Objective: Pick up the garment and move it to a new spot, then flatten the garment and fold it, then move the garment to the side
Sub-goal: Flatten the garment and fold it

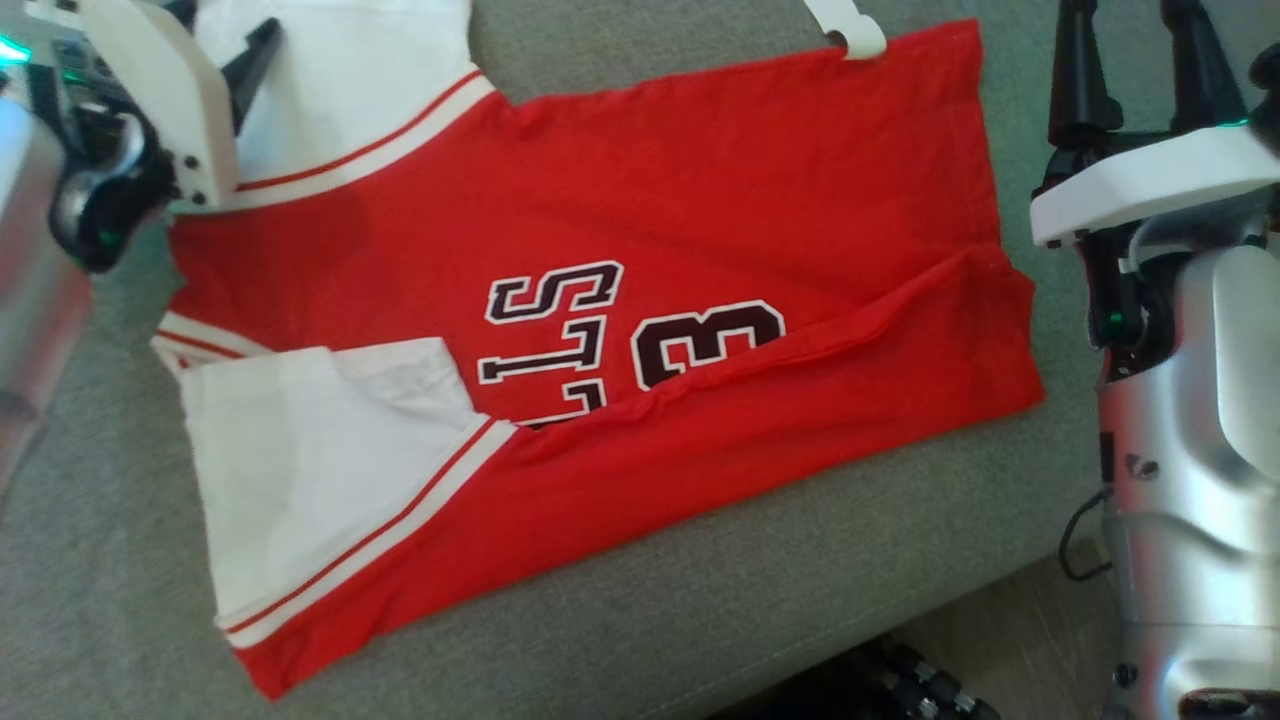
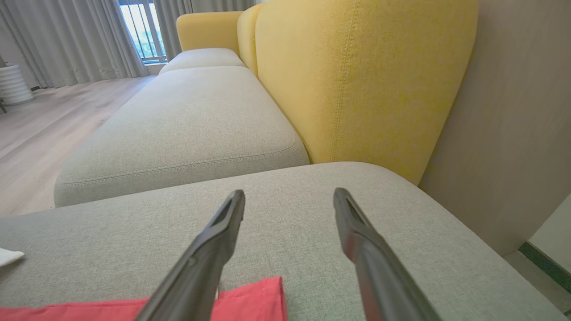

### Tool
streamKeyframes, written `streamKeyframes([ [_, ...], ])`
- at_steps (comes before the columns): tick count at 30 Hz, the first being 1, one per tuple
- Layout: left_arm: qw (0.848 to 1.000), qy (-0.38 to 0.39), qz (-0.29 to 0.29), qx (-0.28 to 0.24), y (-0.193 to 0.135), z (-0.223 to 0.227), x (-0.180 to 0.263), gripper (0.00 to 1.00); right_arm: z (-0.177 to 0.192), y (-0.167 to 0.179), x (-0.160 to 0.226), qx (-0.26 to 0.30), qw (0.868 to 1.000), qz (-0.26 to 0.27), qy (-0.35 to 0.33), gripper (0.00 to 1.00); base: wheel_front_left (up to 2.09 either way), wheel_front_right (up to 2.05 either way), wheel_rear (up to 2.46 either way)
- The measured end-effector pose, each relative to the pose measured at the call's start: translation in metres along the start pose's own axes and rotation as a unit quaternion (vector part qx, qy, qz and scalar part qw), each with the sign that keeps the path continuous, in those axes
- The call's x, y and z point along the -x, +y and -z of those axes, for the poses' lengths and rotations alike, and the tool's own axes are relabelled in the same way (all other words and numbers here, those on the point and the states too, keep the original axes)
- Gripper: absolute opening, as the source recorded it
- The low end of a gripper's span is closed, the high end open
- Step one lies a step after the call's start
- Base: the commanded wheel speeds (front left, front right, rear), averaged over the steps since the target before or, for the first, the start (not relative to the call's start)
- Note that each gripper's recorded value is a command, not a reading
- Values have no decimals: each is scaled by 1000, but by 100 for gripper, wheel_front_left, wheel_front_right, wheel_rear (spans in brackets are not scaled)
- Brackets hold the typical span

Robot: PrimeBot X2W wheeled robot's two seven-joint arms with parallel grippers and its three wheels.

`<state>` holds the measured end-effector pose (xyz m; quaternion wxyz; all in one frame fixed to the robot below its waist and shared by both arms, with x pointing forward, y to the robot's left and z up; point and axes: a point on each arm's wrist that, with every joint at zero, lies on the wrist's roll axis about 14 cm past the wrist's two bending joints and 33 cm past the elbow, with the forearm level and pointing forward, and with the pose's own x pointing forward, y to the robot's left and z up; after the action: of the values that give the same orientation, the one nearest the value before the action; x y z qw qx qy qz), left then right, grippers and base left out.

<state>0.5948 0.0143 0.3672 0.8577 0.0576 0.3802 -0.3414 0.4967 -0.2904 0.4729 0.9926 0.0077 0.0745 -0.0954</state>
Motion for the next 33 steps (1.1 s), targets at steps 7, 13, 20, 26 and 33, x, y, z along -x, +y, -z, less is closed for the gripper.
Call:
streamKeyframes([
  [7,1000,7,-8,-5,12,-3,-14,100,1,-7,-4,5,1000,8,-3,100,0,0,0],
  [13,999,31,24,8,-4,1,-13,0,3,-7,-4,4,1000,8,1,100,0,0,0],
  [20,998,-42,35,11,-12,-20,6,0,-3,-3,-10,18,1000,7,2,100,0,0,0],
  [26,989,-146,35,-5,-22,-53,38,0,-3,11,-11,30,999,-10,19,100,0,0,0],
  [33,971,-236,18,-32,-23,-76,92,0,17,22,-16,61,993,-39,90,100,0,0,0],
])
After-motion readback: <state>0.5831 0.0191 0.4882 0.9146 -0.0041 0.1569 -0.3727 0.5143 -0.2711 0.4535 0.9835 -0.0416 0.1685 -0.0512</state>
